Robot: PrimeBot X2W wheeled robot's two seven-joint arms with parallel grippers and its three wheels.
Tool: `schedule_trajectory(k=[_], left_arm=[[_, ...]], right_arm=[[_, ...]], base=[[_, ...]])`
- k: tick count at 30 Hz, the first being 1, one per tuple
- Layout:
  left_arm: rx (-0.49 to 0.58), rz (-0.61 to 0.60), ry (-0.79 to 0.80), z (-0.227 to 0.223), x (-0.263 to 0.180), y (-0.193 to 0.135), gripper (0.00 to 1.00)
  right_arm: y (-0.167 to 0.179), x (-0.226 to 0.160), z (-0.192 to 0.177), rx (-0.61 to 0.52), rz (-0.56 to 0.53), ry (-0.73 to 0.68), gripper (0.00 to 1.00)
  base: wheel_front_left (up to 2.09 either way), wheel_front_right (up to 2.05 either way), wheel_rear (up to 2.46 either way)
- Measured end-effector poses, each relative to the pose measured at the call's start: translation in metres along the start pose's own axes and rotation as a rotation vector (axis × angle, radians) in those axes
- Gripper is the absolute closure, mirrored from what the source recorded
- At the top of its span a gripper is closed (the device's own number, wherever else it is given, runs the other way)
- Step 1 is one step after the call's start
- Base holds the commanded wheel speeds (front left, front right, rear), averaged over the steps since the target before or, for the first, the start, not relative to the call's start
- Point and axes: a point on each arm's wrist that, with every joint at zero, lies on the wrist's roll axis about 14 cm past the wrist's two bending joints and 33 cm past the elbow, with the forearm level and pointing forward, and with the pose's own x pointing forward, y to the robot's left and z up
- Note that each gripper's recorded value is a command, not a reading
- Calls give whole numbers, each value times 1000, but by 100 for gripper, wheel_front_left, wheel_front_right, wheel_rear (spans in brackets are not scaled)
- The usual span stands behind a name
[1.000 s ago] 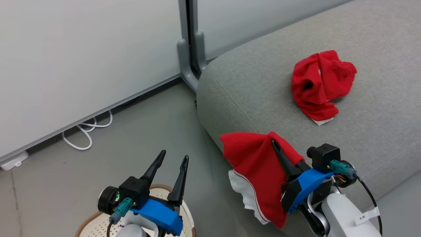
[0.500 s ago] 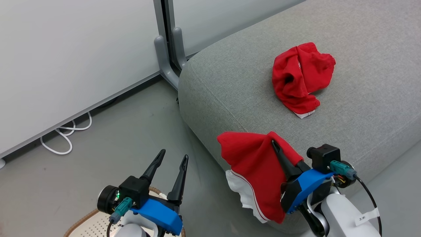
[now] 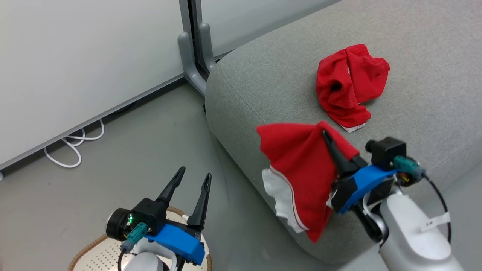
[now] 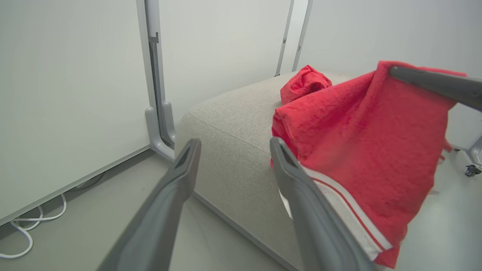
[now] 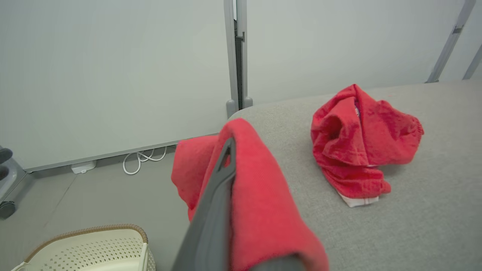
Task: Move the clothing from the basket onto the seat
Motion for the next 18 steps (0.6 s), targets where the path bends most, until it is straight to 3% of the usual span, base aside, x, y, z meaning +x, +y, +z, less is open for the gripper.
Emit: schedule_trajectory(k=[13,18], left_arm=[[-10,32,-18,-7,15,37,0],[-8,46,-30,-11,21,59,0]], right_arm=[[-85,69,139,-182,-160,-211,100],[-119,86,172,-219,-247,-256,100]], base=[[0,0,0],[0,0,0]])
